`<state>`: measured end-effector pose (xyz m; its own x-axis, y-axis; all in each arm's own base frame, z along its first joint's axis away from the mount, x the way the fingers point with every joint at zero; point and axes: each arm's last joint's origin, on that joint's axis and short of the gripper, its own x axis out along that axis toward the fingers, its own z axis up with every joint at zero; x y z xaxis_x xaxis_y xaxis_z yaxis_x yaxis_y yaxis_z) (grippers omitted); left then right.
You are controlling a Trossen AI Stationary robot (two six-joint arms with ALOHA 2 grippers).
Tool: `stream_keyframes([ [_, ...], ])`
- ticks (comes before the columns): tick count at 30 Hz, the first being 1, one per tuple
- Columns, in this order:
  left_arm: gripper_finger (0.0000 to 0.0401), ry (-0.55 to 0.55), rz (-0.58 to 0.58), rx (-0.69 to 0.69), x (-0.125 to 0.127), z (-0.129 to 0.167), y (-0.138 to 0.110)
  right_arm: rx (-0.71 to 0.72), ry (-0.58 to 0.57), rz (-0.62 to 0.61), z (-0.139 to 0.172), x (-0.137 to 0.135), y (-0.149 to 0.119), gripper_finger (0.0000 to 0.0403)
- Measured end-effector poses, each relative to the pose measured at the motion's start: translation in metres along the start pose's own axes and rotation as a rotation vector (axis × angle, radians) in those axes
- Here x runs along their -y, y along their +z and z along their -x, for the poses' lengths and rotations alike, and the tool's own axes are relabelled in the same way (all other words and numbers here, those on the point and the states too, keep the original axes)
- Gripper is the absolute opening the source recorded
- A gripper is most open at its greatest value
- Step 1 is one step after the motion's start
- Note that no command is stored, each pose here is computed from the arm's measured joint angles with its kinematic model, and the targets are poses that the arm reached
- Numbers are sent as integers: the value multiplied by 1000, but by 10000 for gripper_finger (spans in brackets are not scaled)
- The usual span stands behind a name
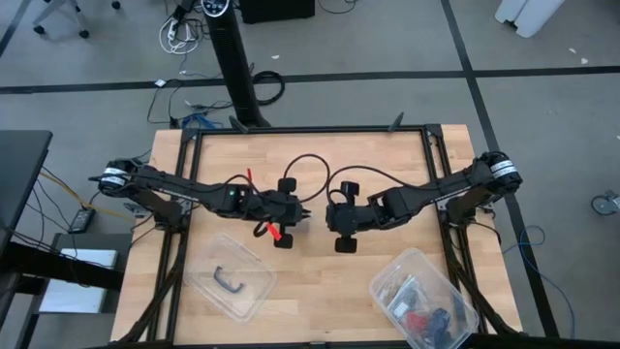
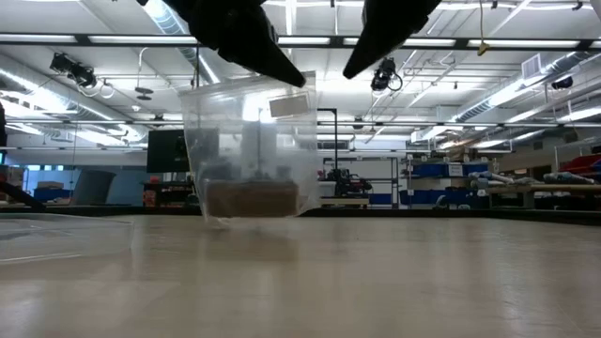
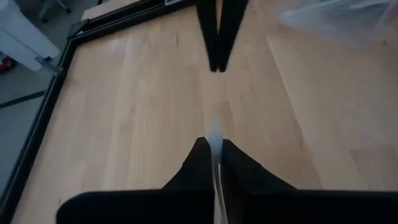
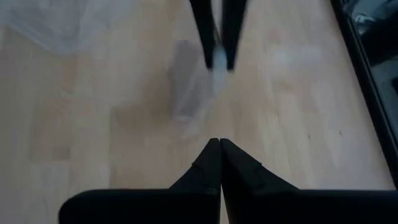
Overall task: Roll bandage
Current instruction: Close the transparent zip bag
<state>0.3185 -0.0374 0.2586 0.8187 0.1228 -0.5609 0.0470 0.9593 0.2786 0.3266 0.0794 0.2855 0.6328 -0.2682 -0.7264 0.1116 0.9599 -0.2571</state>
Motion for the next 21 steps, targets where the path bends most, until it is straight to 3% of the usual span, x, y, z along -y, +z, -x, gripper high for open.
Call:
stream_keyframes([
  [7,7,0,3,19,2,1,2,75,24,-56,0,-2,8,5],
  [21,7,-11,-22,74,8,3,9,129,93,-107,-1,0,15,104],
])
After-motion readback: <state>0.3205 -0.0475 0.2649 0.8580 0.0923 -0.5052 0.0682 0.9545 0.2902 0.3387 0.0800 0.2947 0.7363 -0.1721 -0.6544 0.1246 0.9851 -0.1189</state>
